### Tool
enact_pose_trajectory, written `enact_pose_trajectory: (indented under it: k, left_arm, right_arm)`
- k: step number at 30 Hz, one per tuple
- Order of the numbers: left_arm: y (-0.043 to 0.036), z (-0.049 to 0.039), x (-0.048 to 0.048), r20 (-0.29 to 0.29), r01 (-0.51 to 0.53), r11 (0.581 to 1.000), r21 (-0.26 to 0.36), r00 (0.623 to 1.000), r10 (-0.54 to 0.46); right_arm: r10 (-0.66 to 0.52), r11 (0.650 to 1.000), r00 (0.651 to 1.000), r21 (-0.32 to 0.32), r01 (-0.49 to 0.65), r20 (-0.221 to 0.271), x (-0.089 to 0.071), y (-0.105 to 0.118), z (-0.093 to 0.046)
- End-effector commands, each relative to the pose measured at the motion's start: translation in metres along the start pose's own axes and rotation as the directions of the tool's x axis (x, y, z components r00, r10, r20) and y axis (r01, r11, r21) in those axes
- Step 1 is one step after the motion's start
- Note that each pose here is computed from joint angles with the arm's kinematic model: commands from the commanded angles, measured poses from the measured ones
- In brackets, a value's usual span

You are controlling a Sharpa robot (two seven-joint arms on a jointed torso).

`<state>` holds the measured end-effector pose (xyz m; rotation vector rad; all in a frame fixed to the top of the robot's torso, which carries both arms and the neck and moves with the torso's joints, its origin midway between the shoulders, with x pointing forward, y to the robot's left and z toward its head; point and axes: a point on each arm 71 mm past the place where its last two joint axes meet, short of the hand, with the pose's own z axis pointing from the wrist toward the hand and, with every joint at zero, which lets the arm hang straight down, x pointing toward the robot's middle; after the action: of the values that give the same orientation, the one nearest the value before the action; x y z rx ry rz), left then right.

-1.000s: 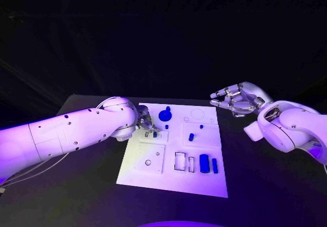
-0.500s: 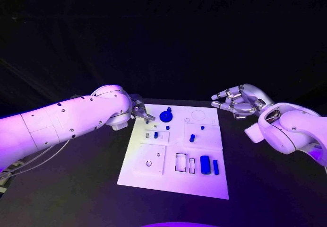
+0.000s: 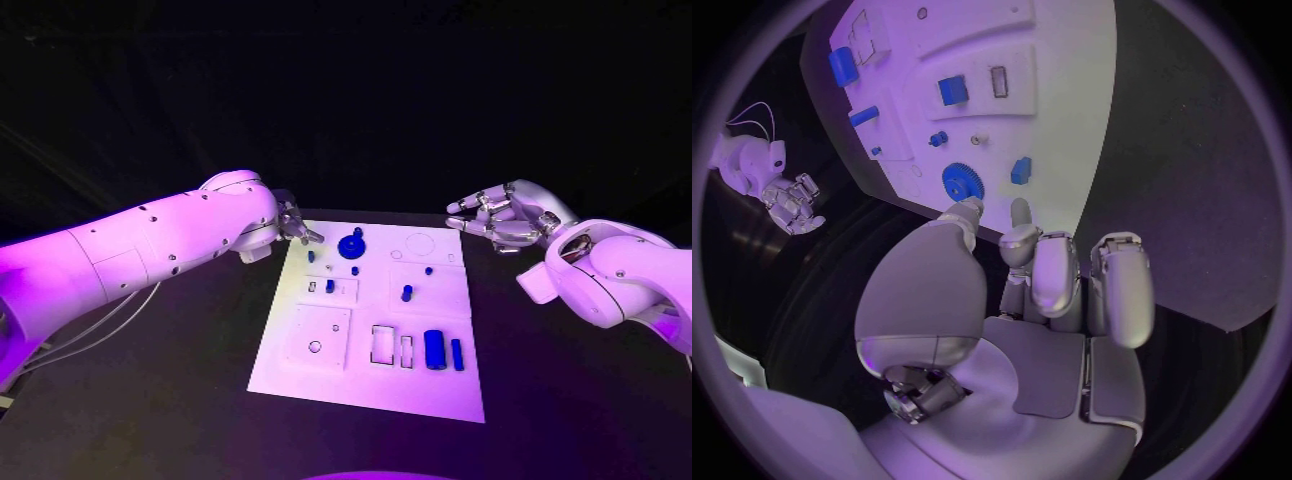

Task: Assemble the parts on the task board

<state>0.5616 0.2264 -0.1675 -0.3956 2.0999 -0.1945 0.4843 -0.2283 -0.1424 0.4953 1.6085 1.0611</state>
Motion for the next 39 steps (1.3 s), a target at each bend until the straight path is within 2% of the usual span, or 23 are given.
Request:
enact_pose_trajectory:
  k: [1, 7, 20, 39]
  left_arm:
    - [-0.0026, 0.0038, -0.0011, -0.008, -0.03, 1.0, 0.007, 1.0, 0.03]
    - [-0.0012, 0.01, -0.0002, -0.018, -0.052, 0.999, -0.015, 0.998, 0.052]
    - [0.0025, 0.0142, 0.0022, -0.04, -0.073, 0.997, -0.036, 0.997, 0.072]
    - [0.0053, 0.0192, 0.0111, -0.097, -0.08, 0.995, -0.053, 0.992, 0.074]
  right_arm:
    - [-0.002, 1.0, 1.0, -0.012, 0.002, -0.012, 0.002, 0.001, 0.0]
    - [-0.001, 1.0, 1.0, -0.011, 0.001, -0.015, 0.003, 0.0, 0.0]
    - [0.001, 1.0, 1.0, -0.012, -0.001, -0.018, 0.004, 0.0, 0.001]
    - [0.002, 1.0, 1.0, -0.013, -0.003, -0.02, 0.004, 0.001, 0.0]
